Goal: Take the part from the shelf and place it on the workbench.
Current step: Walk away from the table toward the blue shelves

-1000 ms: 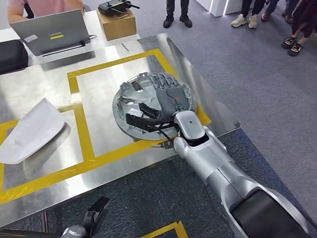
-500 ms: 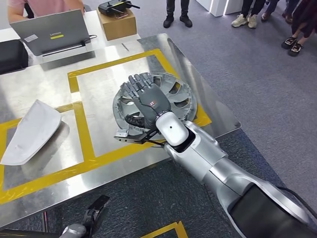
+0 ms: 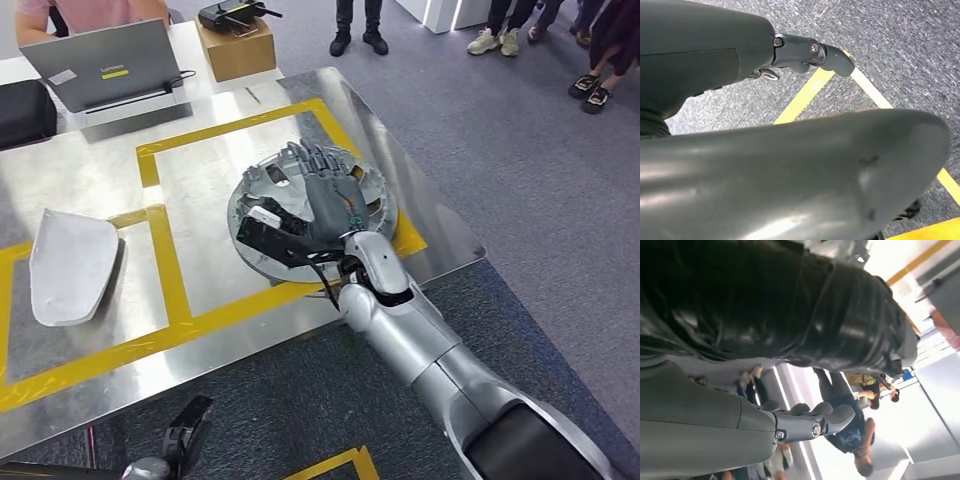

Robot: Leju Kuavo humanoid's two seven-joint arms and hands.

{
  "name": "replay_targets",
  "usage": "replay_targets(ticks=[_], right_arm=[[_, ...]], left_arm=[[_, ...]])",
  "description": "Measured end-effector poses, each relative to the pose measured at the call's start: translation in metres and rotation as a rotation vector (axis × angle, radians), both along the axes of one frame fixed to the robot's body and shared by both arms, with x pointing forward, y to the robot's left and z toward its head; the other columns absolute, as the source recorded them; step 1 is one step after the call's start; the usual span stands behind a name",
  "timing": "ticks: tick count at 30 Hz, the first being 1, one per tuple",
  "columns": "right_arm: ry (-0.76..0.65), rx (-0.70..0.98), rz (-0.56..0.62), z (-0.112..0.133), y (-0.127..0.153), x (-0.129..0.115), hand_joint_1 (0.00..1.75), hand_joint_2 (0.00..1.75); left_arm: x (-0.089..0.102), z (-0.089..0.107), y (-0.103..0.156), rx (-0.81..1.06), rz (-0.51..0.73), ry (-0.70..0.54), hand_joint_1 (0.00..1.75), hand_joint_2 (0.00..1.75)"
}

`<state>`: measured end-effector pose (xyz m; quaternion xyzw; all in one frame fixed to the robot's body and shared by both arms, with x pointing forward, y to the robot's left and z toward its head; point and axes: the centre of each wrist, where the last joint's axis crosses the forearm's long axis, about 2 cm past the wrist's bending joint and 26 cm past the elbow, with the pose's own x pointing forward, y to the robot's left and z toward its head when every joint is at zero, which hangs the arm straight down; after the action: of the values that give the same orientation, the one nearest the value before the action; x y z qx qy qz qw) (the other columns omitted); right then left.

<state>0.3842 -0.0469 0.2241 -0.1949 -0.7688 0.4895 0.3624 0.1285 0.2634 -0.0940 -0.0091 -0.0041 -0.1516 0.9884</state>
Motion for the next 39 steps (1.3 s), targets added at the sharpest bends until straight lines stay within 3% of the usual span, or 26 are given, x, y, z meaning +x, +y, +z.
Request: replay_targets(ticks=[8,39], right_arm=[[-0.039,0.103,-0.061,-0.009,-0.01,-0.003,0.0,0.0],[-0.098,0.053,-0.098,-0.019,-0.019,0.001,0.0,0.0]], left_arm=[[-0.001,0.0,0.0,0.001,0.003,-0.004,0.0,0.0],[0.002,0.001,-0.004,-0.004,-0.008,-0.006,0.0,0.0]])
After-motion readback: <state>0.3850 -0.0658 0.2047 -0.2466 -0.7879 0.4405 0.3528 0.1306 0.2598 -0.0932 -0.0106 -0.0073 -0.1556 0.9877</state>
